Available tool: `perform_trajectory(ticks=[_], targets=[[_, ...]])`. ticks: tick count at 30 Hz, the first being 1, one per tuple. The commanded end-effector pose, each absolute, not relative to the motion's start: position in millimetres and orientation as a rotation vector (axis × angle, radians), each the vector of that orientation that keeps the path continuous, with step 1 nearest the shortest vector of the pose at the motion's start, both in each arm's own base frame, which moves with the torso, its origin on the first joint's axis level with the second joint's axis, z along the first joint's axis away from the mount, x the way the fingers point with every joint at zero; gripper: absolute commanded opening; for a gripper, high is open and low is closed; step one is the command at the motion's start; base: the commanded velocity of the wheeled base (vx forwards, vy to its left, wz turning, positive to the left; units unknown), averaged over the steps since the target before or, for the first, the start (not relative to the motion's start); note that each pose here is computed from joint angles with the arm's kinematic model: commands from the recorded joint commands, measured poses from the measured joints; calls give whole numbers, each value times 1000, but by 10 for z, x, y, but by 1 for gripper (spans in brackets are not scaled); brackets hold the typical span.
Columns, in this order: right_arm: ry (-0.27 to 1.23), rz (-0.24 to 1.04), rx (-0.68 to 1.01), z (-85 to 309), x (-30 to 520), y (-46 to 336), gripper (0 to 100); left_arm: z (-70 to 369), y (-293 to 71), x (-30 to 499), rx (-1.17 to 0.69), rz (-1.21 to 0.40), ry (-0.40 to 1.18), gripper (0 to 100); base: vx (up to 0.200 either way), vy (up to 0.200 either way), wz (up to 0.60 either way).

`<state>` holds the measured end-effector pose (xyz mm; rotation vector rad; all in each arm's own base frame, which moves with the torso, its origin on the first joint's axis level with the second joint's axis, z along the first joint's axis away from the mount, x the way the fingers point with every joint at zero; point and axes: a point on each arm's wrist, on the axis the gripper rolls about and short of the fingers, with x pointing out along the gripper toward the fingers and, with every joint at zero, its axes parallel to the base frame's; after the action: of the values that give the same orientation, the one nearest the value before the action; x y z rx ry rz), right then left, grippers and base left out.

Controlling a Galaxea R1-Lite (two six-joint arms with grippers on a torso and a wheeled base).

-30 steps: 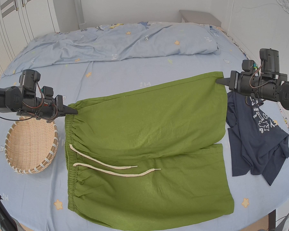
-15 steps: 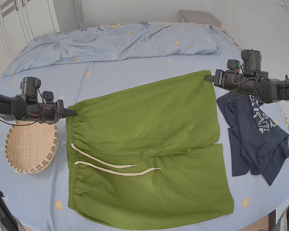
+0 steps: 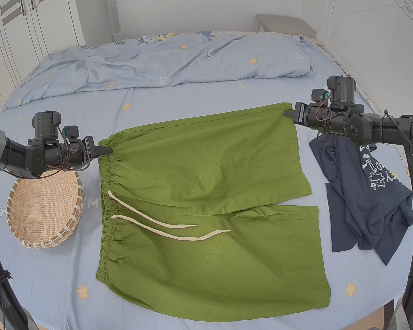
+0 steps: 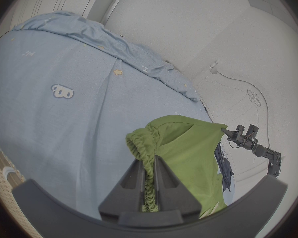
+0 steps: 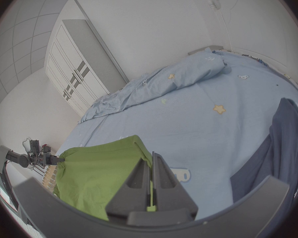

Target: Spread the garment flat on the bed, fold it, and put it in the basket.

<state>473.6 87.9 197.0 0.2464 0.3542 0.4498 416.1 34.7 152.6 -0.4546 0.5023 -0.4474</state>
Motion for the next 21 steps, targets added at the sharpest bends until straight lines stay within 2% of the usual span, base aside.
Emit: perform_trajectory(ticks=[1,2,3,15,19,21], targets=[[392,449,249,1771,4822,909,0,1399,326,4212,-465,-448,530,0,0,0,0],[394,447,250,1760,4829,910,0,1387,320,4217,-465,-449,532,0,0,0,0],[394,444,249,1759,4830,902,100,1378,321,4223,-464,-449,533,100,0,0,0],[421,431,258,1817,4809,861,100,1394,288,4157,-456,-457,540,100,0,0,0],[436,416,274,1898,4731,803,100,1692,248,3952,-437,-472,482,100,0,0,0],[423,397,303,2150,4508,657,100,1835,191,3778,-422,-486,462,100,0,0,0]])
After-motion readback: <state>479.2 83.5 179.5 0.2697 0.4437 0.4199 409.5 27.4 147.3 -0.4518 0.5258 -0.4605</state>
